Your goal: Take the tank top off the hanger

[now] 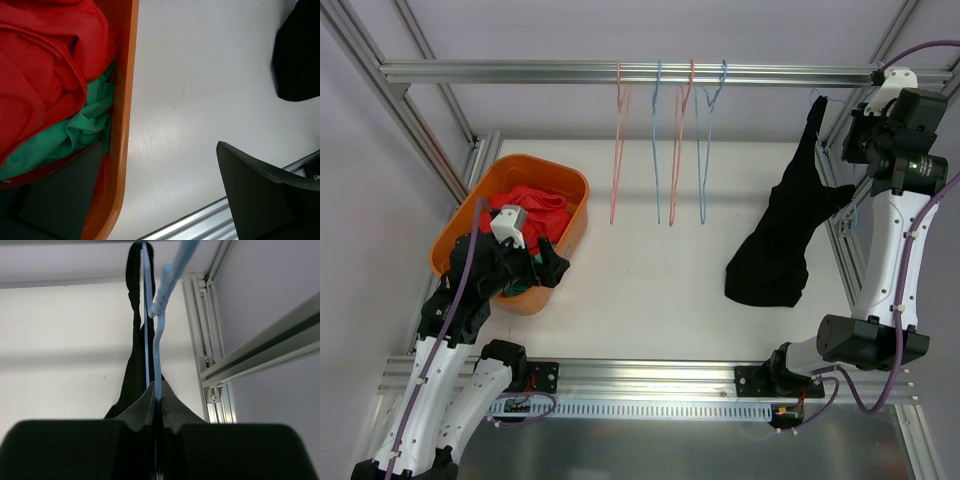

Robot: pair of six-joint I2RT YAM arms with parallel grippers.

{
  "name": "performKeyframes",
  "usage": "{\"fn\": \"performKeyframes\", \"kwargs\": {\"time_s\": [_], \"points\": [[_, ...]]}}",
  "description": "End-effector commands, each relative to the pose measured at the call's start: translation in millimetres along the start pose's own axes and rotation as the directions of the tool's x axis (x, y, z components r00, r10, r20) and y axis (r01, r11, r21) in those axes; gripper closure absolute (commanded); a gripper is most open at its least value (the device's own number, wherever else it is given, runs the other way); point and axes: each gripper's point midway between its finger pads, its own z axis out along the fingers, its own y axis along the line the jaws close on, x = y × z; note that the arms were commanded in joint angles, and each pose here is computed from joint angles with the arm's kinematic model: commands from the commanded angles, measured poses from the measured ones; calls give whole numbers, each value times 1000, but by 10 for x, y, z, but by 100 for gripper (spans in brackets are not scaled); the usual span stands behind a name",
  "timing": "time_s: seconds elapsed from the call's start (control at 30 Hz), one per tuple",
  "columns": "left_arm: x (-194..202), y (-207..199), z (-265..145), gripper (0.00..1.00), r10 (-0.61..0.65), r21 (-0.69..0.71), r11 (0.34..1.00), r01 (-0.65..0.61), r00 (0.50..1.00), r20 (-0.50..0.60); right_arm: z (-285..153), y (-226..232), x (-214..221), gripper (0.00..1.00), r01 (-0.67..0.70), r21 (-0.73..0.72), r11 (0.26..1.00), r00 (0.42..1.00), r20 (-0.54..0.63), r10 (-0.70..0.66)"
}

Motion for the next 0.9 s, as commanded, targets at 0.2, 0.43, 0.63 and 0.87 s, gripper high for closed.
{"fn": "performKeyframes", "kwargs": {"time_s": [0.2,0.43,0.63,0.87], "points": [[-30,-89,64,1,21,58,998,-21,1000,-4,-206,367,-519,100,-64,-211,975,974,199,107],[-23,-84,75,1,20,57,998,-20,1000,-8,-452,452,-837,100,-67,-263,962,938,313,151],[-22,-172,73,1,30,109,994,-29,999,-14,-731,482,-900,100,-30,-264,964,920,371,130],[-72,-301,21,1,30,172,985,-30,1000,4,-796,479,-753,100,-49,-251,967,933,335,134]]}}
